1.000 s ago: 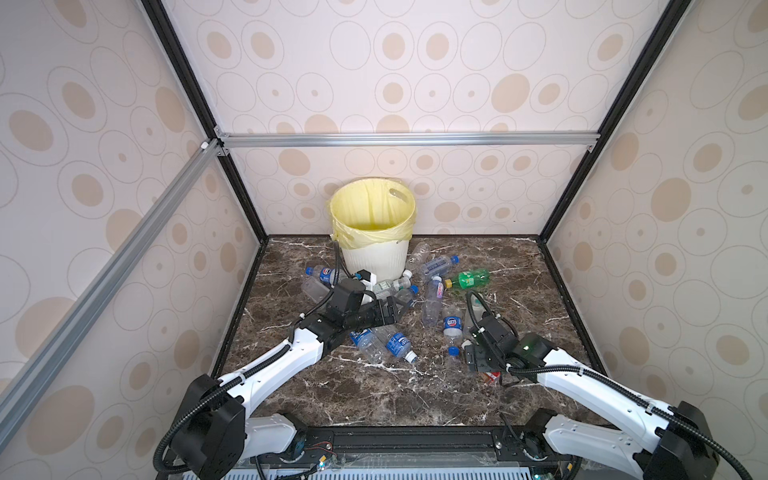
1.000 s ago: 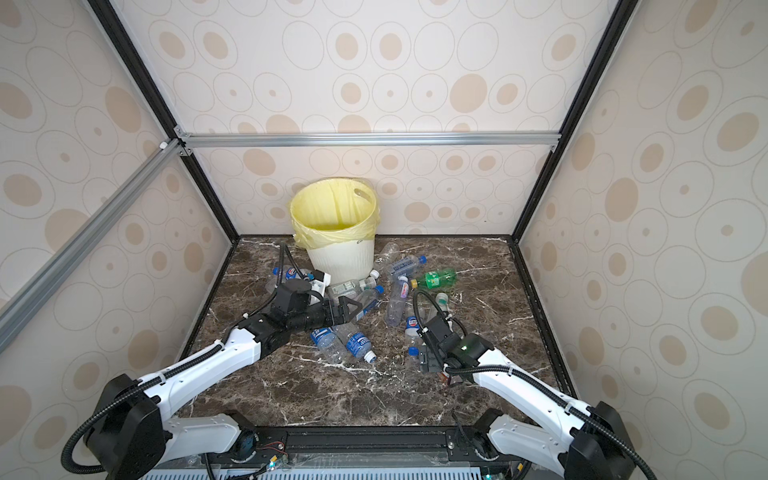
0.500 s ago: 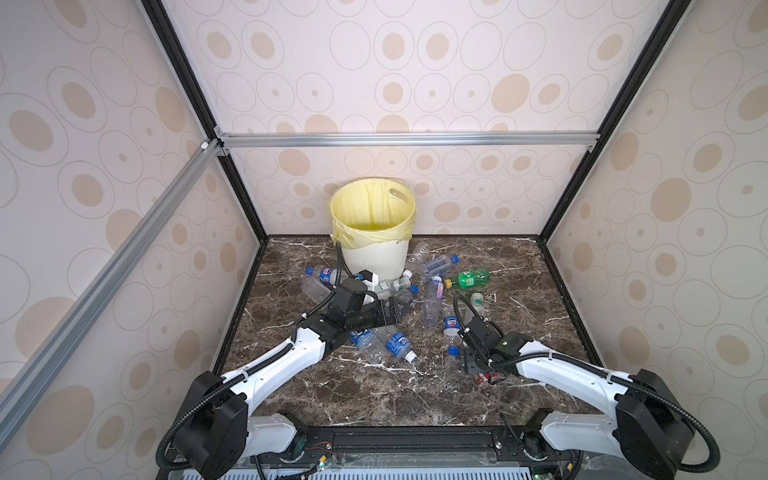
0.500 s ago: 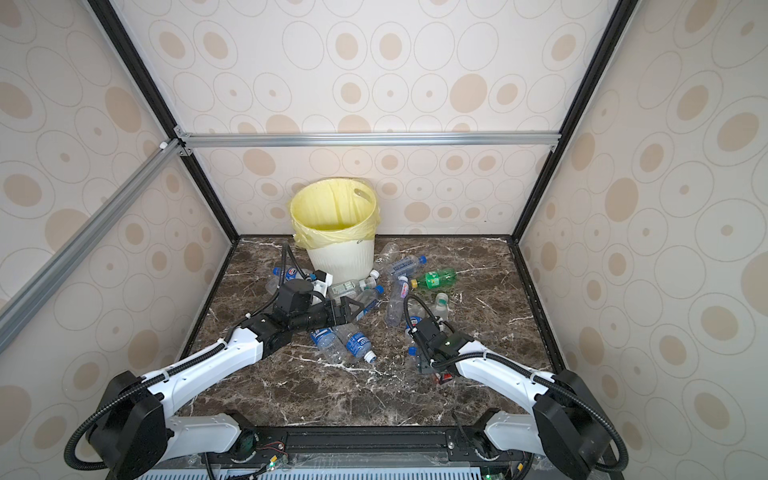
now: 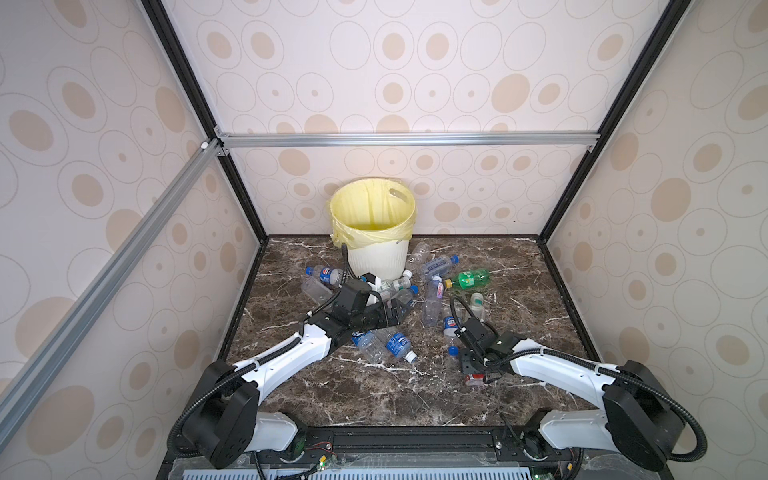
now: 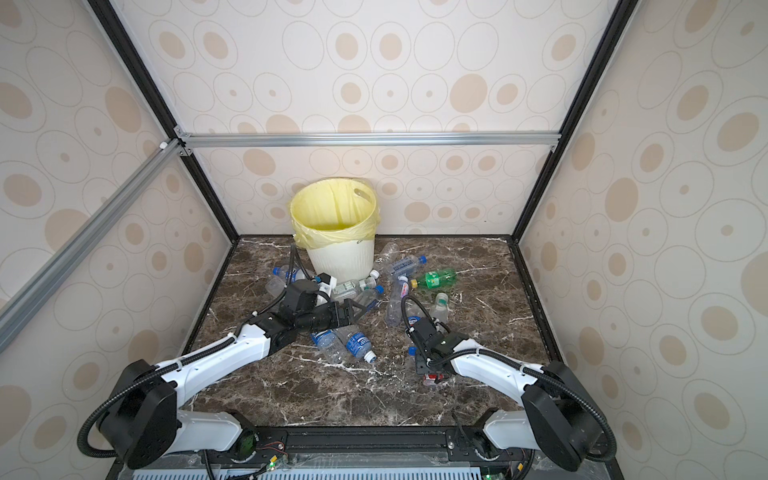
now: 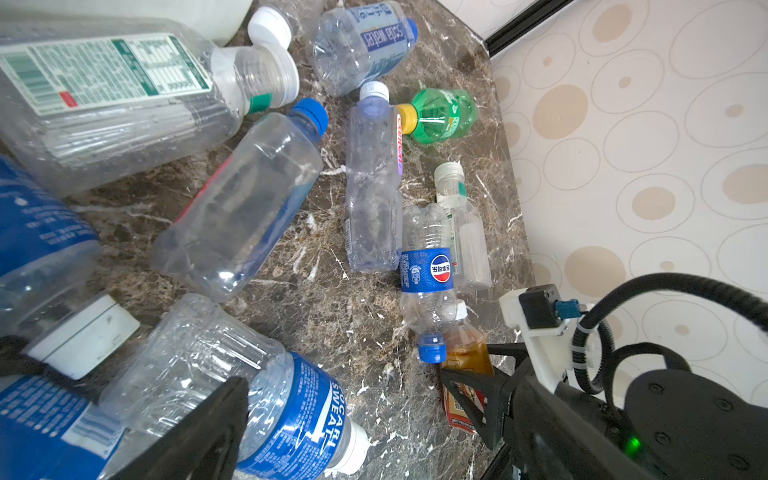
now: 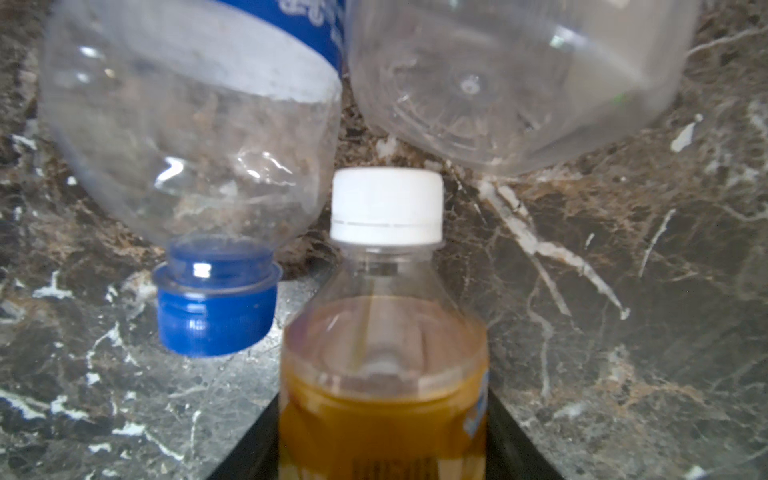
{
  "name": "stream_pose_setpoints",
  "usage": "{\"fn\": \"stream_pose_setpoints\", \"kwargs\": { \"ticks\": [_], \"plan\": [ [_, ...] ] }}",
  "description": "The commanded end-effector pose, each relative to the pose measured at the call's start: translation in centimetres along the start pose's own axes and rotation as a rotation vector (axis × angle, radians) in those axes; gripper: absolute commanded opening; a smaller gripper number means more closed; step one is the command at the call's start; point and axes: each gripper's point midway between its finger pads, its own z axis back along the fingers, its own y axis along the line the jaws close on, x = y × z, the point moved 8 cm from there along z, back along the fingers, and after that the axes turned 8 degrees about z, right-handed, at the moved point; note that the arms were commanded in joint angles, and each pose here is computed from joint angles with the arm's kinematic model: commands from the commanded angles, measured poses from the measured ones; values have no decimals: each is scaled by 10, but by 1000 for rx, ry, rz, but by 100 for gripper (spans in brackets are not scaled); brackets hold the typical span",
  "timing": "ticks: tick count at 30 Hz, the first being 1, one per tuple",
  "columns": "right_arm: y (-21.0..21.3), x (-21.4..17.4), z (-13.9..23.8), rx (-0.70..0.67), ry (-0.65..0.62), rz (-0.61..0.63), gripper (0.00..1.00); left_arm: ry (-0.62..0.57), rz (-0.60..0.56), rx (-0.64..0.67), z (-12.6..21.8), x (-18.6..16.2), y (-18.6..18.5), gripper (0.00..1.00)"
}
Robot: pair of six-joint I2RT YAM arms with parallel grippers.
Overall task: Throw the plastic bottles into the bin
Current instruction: 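Close the right gripper around the amber tea bottle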
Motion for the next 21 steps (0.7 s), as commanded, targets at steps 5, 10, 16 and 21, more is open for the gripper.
{"fn": "stream_pose_setpoints", "kwargs": {
  "ticks": [5,10,16,21],
  "plan": [
    [4,4,0,8,23,-3,42,-17,-74,-9,7,8,-19,99],
    [5,17,15,22,-29,-5,40,-22,-82,37,7,10,-16,99],
    [10,33,32,39,-78,4,38,-19,-104,51,11,11,-19,99],
    [13,52,53,56,-153,16,37,-50,-125,70,20,12,-19,99]
  ]
}}
